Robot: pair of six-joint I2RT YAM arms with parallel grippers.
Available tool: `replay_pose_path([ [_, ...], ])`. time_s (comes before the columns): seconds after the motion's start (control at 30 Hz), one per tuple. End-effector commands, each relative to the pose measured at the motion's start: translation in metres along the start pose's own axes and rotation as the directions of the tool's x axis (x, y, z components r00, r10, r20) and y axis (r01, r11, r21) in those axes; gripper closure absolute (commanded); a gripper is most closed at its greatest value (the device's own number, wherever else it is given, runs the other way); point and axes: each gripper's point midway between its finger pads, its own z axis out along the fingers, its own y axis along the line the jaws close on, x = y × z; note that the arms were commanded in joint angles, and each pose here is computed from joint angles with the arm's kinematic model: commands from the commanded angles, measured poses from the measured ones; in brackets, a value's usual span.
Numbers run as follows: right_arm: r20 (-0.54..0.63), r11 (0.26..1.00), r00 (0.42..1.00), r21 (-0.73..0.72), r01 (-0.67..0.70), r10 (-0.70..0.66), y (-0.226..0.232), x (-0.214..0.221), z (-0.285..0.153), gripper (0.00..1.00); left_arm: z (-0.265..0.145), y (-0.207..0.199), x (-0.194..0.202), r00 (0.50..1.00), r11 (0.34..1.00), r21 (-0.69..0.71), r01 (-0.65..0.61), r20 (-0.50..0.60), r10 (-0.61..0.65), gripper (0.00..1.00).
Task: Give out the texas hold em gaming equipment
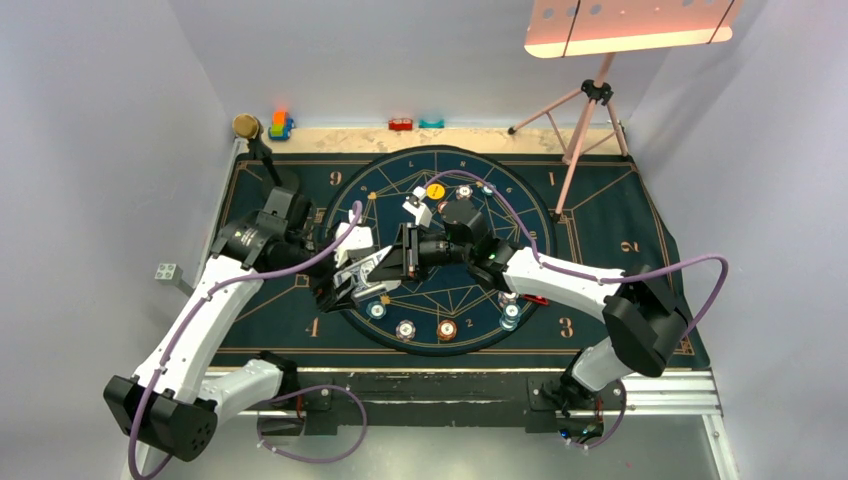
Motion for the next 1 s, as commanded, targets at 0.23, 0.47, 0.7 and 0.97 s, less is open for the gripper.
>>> replay_pose_path([
  [0.23,0.057,0.995,0.997,-0.075,0.064,-0.06,0.038,-0.014,-0.004,0.8,0.004,0.007,0.001,0.997,0.996,-0.04,-0.076,0.005,0.076,0.16],
  [0.47,0.056,0.997,0.997,-0.062,0.053,-0.049,0.034,-0.014,-0.004,0.79,0.005,0.009,-0.003,0.996,0.995,-0.057,-0.085,0.025,0.086,0.33],
  [0.7,0.043,0.998,0.998,-0.04,0.056,-0.055,0.03,-0.011,-0.005,0.57,0.007,0.004,0.002,0.996,0.995,-0.051,-0.084,0.029,0.086,0.54],
  [0.97,0.065,0.998,0.996,0.003,0.063,-0.063,0.02,-0.017,-0.018,0.46,0.009,-0.007,0.003,0.998,0.999,-0.004,-0.051,0.048,0.052,0.74],
])
